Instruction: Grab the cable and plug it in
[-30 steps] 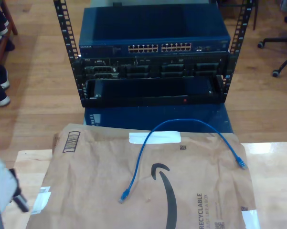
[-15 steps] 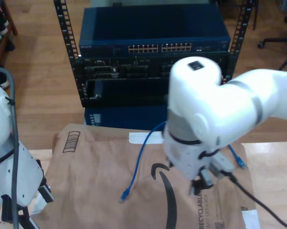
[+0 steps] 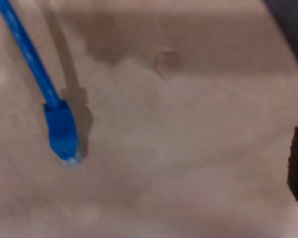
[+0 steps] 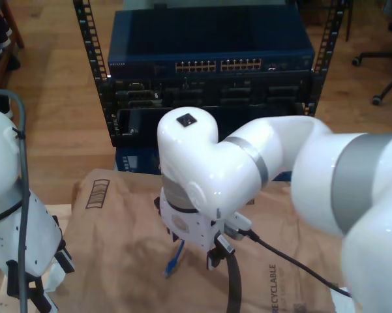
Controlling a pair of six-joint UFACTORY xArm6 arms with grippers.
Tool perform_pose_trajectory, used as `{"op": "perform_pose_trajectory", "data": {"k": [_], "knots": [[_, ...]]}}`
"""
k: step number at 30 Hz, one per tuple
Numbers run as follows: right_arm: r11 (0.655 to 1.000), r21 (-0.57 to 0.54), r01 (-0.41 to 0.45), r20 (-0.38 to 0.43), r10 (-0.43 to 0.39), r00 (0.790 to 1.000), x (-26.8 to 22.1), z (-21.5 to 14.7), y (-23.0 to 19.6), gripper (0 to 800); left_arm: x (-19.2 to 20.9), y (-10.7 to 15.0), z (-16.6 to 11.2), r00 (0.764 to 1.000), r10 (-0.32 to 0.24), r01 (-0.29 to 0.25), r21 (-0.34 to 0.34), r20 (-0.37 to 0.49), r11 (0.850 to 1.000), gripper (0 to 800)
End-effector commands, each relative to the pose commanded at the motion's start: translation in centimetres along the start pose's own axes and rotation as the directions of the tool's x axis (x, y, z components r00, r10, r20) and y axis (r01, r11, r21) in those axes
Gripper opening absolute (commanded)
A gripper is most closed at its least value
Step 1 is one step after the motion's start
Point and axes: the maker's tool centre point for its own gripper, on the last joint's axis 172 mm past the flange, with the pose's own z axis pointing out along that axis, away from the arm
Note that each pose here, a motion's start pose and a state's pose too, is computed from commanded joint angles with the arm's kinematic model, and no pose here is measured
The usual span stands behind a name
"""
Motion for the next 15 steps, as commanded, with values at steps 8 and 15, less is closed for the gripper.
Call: {"op": "perform_pose_trajectory", "data": {"k": [8, 15], "knots": [[1.0, -0.011, -0.004, 0.001, 0.004, 1.0, 0.2, 2.5, -1.4, 781, -0.8, 0.2, 0.3, 1.0, 0.004, -0.004, 0.012, -0.015, 1.0, 798], [1.0, -0.02, -0.006, 0.002, 0.006, 1.0, 0.3, 3.9, -1.5, 733, -0.7, 0.5, 0.6, 1.0, -0.003, 0.004, 0.02, -0.014, 1.0, 798]]}}
